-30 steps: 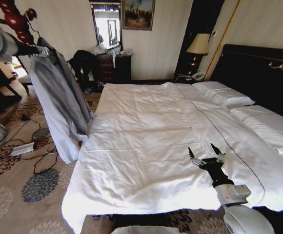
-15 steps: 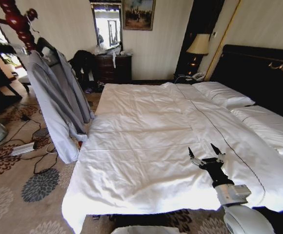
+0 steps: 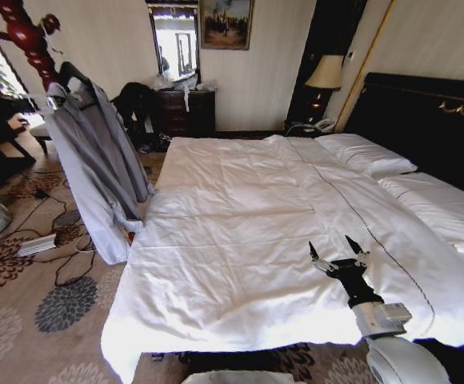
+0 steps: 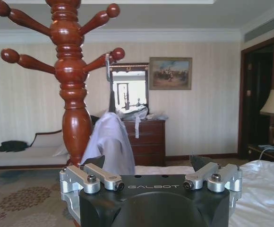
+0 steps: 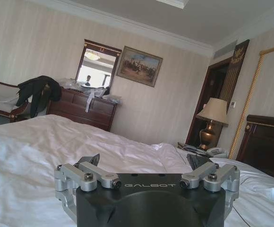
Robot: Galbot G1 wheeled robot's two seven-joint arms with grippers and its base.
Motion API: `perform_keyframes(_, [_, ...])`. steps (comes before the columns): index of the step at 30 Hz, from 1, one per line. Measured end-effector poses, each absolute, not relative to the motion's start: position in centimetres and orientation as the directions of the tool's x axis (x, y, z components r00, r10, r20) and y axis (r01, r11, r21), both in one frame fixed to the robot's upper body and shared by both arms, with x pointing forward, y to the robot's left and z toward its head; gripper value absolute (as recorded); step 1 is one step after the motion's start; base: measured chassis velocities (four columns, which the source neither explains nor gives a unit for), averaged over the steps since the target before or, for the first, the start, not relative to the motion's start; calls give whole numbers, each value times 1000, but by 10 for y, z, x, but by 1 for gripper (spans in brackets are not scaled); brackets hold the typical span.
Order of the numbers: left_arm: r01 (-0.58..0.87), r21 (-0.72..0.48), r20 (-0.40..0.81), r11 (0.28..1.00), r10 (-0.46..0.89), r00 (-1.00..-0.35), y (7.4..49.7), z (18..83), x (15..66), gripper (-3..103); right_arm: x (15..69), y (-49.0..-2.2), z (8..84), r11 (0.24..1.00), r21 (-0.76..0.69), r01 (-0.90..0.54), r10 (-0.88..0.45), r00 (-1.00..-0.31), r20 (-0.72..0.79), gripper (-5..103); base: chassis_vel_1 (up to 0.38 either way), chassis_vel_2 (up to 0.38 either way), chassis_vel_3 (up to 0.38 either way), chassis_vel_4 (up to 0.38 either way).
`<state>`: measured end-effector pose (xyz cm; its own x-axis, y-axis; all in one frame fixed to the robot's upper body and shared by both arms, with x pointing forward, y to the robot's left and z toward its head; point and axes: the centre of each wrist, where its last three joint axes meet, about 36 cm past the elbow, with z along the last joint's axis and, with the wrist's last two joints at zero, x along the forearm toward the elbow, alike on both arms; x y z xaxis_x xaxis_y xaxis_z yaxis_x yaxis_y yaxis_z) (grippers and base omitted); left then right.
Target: Pick up the clothes from the bed and hang them on the clothes hanger.
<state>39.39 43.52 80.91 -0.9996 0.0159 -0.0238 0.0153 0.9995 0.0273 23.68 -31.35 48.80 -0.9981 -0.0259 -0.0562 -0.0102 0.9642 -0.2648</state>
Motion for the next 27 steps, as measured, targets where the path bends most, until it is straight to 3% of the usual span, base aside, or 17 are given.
perform_keyframes(13, [80, 19, -142, 997, 82, -986, 405, 689, 323, 100, 237, -314, 488, 964, -265, -10, -26, -998, -56, 100, 0, 0, 0, 0])
perform_keyframes(22, [181, 85, -249, 980, 197, -948, 387, 637, 302, 100, 237, -314, 488, 964, -265, -10, -26, -998, -56, 100, 0, 0, 0, 0])
perform_keyframes(27, [161, 82, -249, 984, 177, -952, 377, 601, 294, 100, 237, -313, 488, 964, -265, -10, -26, -998, -56, 100, 0, 0, 0, 0])
